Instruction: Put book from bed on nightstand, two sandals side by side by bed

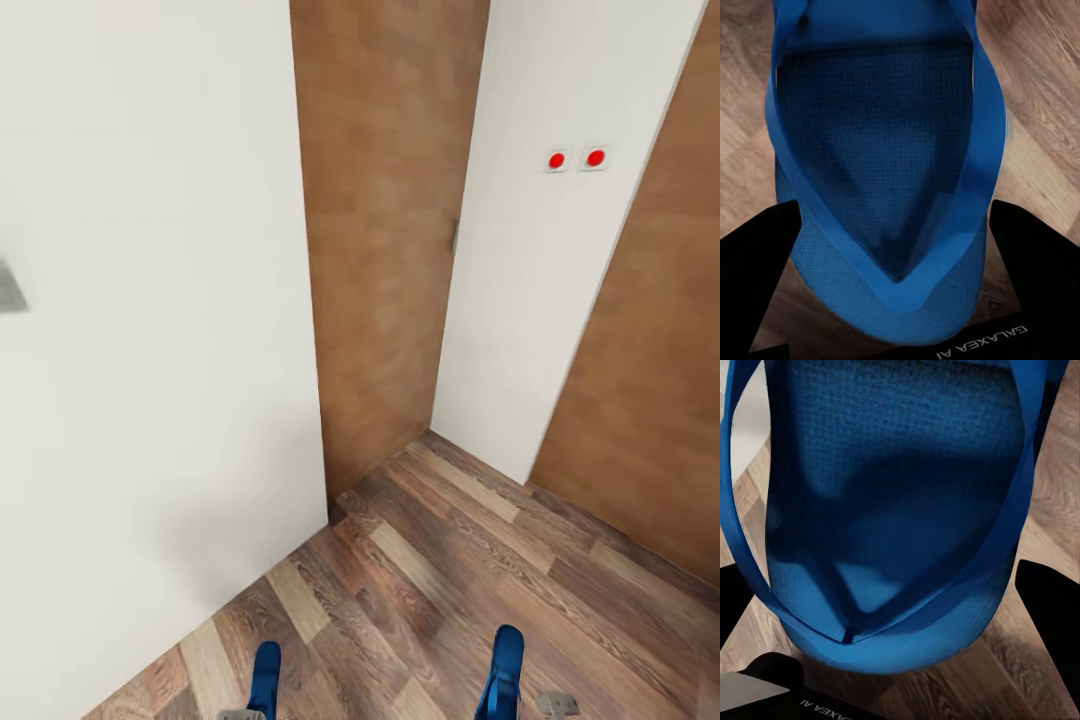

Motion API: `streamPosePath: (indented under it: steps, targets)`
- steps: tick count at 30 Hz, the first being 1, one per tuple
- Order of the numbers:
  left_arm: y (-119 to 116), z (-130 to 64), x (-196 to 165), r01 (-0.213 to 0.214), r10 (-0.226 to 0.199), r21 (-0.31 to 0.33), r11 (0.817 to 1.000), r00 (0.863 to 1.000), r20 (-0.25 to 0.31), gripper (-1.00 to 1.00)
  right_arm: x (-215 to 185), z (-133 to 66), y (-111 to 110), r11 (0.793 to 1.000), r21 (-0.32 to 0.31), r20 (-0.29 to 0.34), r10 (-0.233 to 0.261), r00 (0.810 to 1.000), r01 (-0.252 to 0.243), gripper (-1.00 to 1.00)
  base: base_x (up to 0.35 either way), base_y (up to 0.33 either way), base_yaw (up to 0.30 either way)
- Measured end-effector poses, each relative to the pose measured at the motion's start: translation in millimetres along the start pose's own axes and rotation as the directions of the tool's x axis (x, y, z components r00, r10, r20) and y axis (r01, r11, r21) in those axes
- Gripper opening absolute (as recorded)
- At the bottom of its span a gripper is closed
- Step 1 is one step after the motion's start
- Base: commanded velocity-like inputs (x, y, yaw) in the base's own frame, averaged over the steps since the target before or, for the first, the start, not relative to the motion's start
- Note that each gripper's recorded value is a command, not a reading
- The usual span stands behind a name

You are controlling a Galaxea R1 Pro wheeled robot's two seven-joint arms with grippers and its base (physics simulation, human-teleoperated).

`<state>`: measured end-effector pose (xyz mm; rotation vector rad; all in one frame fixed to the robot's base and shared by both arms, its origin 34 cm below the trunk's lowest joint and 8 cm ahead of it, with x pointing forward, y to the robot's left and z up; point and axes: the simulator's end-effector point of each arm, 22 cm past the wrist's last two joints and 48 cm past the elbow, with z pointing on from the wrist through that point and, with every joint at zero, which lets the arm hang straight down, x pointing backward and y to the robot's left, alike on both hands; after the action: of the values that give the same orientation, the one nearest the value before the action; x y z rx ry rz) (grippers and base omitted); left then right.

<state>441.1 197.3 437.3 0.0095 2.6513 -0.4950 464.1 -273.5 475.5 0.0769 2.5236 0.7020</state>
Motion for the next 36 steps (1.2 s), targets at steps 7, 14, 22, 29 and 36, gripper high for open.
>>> streamPosePath:
  steps: [7,14,22,29,36]
  targets:
    - [0.0,0.0,0.0,0.0,0.0,0.0,1.0,1.0,0.0,-1.0,0.0,0.0,0.0,1.0,0.0,0.0,0.0,1.0,0.0,-1.0,0.0,0.0,0.29]
    - [-0.4,0.1,0.0,0.0,0.0,0.0,1.0,1.0,0.0,-1.0,-0.1,0.0,0.0,1.0,0.0,0.001,-0.001,1.0,0.001,-1.0,0.0,0.0,0.29]
    - [-0.3,0.1,0.0,0.0,0.0,0.0,1.0,1.0,0.0,-1.0,-0.1,0.0,0.0,1.0,0.0,0.0,0.0,1.0,0.0,-1.0,0.0,0.0,0.29]
    - [-0.2,0.1,0.0,0.0,0.0,0.0,1.0,1.0,0.0,-1.0,-0.1,0.0,0.0,1.0,0.0,0.0,0.0,1.0,0.0,-1.0,0.0,0.0,0.29]
    - [-0.3,0.1,0.0,0.0,0.0,0.0,1.0,1.0,0.0,-1.0,-0.1,0.0,0.0,1.0,0.0,0.0,0.0,1.0,0.0,-1.0,0.0,0.0,0.291]
